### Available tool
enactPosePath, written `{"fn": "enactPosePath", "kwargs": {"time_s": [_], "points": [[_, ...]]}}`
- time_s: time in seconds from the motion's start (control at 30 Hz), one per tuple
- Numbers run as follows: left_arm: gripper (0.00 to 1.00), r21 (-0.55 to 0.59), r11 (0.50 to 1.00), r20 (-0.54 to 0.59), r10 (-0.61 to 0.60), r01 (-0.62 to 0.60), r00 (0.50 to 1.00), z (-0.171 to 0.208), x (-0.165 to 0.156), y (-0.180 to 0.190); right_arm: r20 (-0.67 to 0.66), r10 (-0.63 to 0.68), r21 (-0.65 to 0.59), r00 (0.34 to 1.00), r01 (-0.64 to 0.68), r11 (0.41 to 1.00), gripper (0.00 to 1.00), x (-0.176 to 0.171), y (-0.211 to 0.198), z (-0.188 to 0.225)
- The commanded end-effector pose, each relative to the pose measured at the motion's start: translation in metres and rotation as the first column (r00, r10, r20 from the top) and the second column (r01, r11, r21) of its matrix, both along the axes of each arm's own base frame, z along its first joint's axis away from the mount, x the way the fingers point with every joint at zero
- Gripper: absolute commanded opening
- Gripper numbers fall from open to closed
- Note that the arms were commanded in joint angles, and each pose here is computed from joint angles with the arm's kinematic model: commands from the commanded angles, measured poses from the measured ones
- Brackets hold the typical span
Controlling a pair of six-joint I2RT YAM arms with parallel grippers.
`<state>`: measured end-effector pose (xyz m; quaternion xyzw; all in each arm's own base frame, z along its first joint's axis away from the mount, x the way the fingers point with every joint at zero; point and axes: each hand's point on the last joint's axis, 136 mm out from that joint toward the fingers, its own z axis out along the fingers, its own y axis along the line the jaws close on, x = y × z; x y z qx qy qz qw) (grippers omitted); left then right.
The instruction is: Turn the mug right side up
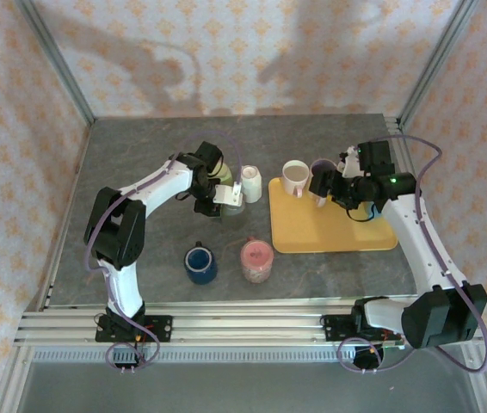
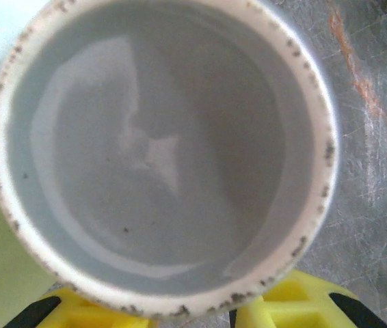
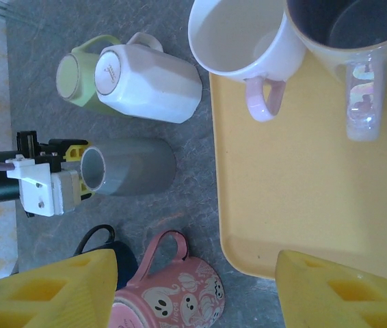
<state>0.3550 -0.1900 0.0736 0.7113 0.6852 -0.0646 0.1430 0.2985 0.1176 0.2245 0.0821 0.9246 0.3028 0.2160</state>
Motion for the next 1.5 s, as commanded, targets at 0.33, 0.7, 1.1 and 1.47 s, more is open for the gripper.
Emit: {"fn": "enactPosePath", "kwargs": {"time_s": [0.33, 0.7, 1.1, 1.47], "points": [[0.15, 0.035, 0.999, -0.065, -0.009, 0.011, 0.998, -0.017, -0.01, 0.002, 0.049, -0.027, 0.01, 0.998, 0.026, 1.0, 0.62, 0.01, -0.004, 0.017], [0.0, -0.127, 0.988, -0.009, 0.083, -0.083, 0.997, 0.023, 0.003, -0.018, 0.042, -0.053, -0.015, 0.998, 0.053, 0.998, 0.62, 0.0, -0.01, 0.009], [0.0, -0.367, 0.891, -0.014, 0.282, -0.267, 0.959, 0.079, -0.001, -0.022, 0.095, -0.01, -0.002, 0.995, 0.01, 1.0, 0.62, -0.008, -0.006, 0.017], [0.0, -0.716, 0.626, -0.008, 0.435, -0.308, 0.901, 0.201, -0.019, -0.015, 0.281, 0.184, 0.181, 0.942, -0.241, 0.953, 0.59, -0.012, 0.035, 0.058]]}}
